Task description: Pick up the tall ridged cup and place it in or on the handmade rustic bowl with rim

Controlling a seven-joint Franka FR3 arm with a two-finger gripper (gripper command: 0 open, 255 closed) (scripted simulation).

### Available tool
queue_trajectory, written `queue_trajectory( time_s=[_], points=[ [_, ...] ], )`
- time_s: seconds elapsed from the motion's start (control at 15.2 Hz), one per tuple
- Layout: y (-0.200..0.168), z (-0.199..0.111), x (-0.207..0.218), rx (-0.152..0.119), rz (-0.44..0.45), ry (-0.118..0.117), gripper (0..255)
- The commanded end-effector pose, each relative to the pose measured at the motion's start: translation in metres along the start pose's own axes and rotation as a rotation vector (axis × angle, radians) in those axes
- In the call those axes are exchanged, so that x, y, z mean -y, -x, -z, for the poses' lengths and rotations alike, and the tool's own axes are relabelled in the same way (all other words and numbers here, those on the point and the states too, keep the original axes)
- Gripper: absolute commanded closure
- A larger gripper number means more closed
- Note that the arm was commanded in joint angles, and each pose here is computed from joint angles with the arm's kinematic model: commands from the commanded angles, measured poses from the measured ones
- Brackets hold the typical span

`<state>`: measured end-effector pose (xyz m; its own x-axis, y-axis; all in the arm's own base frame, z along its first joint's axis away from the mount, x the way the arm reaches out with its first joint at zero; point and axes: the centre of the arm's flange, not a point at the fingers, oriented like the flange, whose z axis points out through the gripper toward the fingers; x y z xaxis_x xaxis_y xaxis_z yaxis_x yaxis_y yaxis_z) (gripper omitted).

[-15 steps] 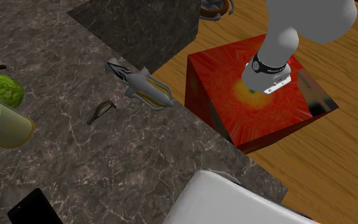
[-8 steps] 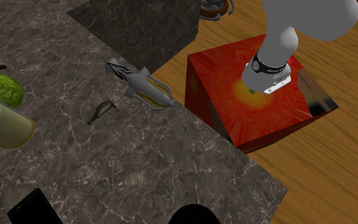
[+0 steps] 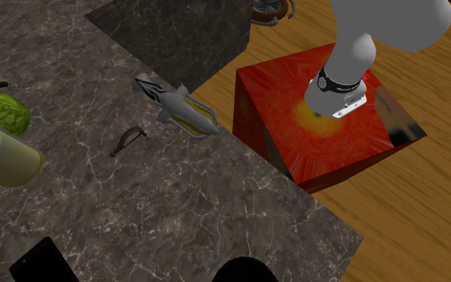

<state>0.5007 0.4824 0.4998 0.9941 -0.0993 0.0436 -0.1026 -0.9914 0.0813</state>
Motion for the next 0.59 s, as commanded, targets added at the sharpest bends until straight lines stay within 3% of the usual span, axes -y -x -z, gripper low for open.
queue_trajectory(
  time_s=[0.0, 0.53],
  points=[
    [0.000, -0.010, 0.001, 0.000, 0.000, -0.001, 255],
    [0.002, -0.052, 0.005, 0.000, 0.000, -0.001, 255]
  ],
)
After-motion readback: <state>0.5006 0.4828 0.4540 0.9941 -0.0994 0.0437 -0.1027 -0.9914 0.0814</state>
